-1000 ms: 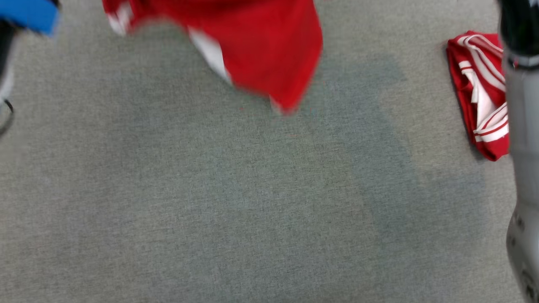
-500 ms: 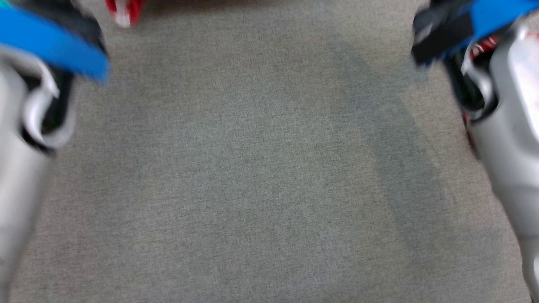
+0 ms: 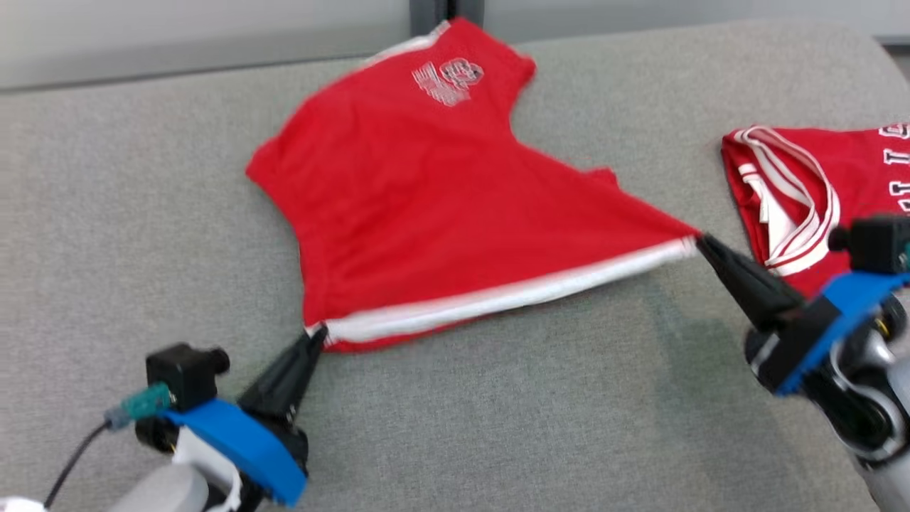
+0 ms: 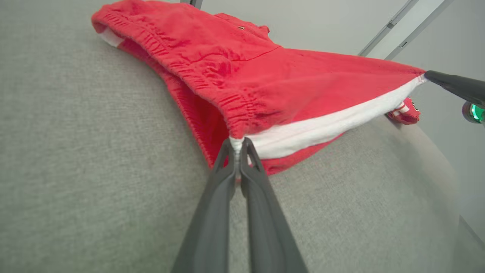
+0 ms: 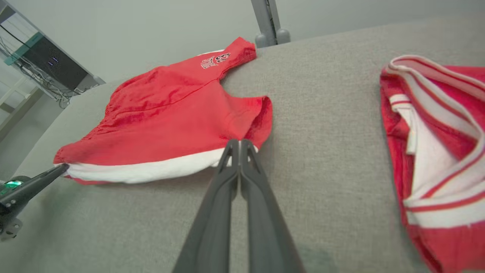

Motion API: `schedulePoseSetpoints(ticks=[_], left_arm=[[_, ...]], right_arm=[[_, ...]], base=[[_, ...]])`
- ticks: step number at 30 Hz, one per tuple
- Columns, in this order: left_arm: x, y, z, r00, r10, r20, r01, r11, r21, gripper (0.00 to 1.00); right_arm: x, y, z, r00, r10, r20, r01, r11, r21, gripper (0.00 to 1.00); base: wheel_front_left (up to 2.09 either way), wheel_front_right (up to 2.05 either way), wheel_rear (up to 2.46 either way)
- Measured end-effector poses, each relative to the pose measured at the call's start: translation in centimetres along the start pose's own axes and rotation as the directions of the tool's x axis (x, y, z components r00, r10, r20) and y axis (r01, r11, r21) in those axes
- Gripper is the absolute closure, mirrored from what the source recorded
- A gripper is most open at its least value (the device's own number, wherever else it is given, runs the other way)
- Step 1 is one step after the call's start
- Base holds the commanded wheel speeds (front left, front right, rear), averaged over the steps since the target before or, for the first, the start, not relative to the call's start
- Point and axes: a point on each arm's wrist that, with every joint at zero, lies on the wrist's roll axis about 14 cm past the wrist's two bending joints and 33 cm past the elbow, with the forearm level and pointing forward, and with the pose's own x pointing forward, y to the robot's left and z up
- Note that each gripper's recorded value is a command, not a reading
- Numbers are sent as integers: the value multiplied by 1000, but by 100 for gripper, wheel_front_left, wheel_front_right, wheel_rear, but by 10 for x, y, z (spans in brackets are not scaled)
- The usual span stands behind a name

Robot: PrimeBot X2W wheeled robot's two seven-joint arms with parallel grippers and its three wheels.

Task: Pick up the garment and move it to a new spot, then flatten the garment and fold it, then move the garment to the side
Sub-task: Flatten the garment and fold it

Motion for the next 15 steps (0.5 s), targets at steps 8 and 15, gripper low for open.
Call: schedulePoseSetpoints(ticks=[8, 15], left_arm=[[-56, -50, -9, 998, -10, -69, 0, 991, -138, 100], [-86, -88, -2, 994, -65, -91, 41, 970, -241, 100]], right_arm=[[-78, -3, -30, 988, -85, -126, 87, 996, 18, 100], [-117, 10, -14, 971, -208, -114, 202, 977, -62, 100]], base=[[0, 0, 0], [0, 0, 0]])
